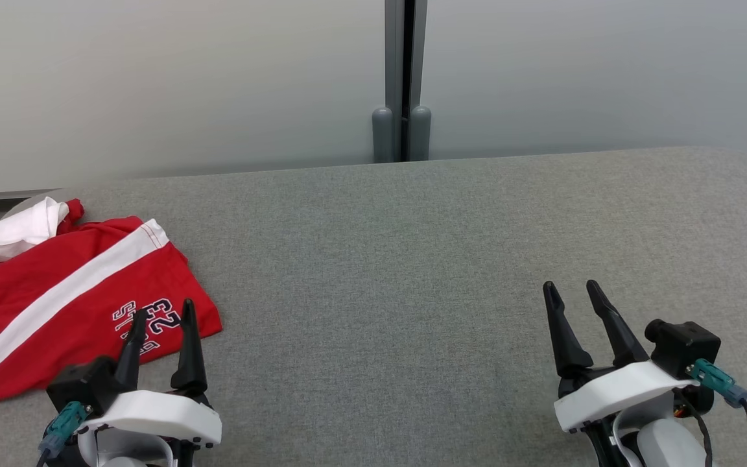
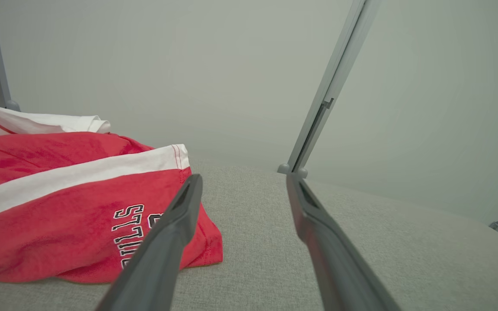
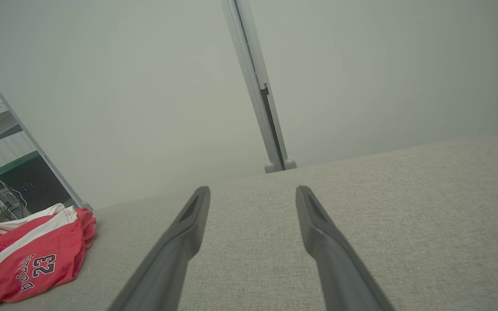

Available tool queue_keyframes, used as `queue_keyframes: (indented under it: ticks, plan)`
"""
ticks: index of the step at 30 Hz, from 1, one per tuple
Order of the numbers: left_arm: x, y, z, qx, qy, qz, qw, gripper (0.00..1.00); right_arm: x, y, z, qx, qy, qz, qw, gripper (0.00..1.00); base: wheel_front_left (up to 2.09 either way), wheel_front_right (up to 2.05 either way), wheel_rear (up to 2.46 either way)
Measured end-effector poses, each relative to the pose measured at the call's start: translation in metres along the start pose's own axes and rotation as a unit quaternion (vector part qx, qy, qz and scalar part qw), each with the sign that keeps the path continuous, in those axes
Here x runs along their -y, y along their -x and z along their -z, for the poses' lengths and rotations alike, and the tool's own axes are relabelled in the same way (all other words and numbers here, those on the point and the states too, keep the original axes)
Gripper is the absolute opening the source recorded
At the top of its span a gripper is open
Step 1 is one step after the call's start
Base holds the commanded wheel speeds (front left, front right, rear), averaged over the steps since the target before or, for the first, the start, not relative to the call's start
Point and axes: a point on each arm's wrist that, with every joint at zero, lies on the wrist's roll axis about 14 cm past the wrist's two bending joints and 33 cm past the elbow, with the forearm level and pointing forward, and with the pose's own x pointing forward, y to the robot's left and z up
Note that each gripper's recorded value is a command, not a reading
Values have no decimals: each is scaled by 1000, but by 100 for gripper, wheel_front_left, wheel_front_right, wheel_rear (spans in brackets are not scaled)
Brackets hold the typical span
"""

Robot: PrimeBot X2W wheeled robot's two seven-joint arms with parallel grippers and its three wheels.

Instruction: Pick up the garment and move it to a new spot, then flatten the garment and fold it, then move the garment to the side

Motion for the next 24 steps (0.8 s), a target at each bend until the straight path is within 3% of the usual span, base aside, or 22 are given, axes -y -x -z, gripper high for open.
queue_keyframes:
  ticks: [24]
  plan:
    - [13, -2, -10, 31, -78, 26, 996, 100, -12, -5, -6, 17, 75, -28, 997, 100, 0, 0, 0]
